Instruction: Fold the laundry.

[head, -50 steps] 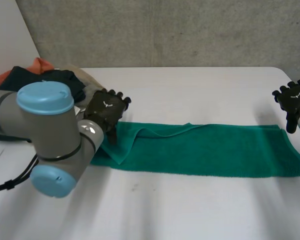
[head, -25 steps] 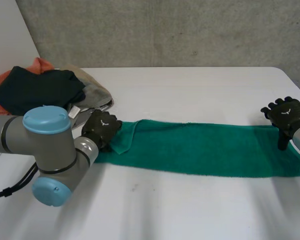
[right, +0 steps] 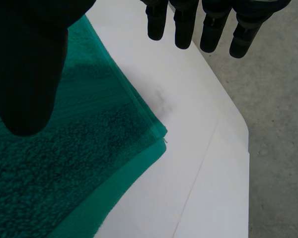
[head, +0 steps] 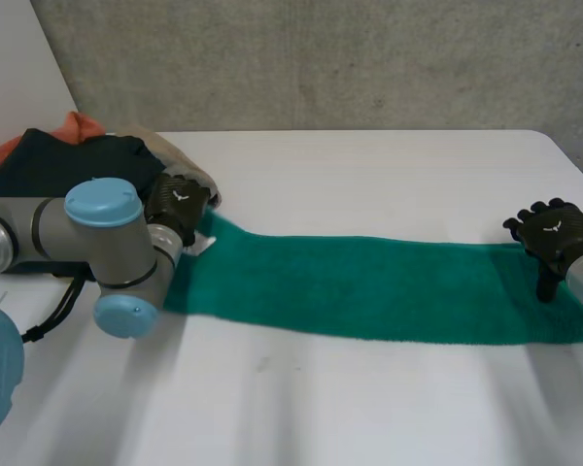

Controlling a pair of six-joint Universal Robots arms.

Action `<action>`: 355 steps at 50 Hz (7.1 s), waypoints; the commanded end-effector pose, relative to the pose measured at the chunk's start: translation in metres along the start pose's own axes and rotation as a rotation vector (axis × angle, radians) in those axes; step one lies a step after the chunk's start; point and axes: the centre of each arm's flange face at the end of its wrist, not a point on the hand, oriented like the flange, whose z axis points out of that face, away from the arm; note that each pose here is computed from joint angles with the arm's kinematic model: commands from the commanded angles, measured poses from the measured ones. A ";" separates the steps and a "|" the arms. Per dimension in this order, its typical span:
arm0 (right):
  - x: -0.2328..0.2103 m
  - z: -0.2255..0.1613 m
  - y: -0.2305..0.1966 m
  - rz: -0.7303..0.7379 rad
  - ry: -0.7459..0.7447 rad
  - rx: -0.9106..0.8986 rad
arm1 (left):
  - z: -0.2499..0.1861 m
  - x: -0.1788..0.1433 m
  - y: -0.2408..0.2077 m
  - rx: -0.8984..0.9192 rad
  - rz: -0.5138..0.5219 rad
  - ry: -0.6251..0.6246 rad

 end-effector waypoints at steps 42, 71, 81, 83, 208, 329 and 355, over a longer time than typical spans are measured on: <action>0.104 -0.014 0.082 0.005 0.247 -0.177 | -0.103 -0.003 -0.069 0.122 -0.046 0.073; -0.226 -0.090 -0.130 -0.410 -0.514 0.757 | -0.130 -0.015 -0.076 0.137 -0.102 0.065; -0.168 -0.086 -0.151 -0.108 -0.381 0.639 | -0.122 0.009 -0.094 0.204 -0.107 0.115; -0.142 -0.081 -0.151 -0.001 -0.343 0.606 | -0.123 0.019 -0.102 0.228 -0.123 0.139; -0.128 -0.028 -0.089 0.591 -0.490 0.008 | -0.107 0.113 -0.055 -0.195 -0.195 0.283; 0.123 0.172 0.041 0.410 0.500 0.190 | -0.173 0.066 -0.172 0.315 -0.354 0.545; 0.106 0.061 -0.080 0.138 0.468 0.480 | -0.181 0.048 -0.188 0.364 -0.366 0.505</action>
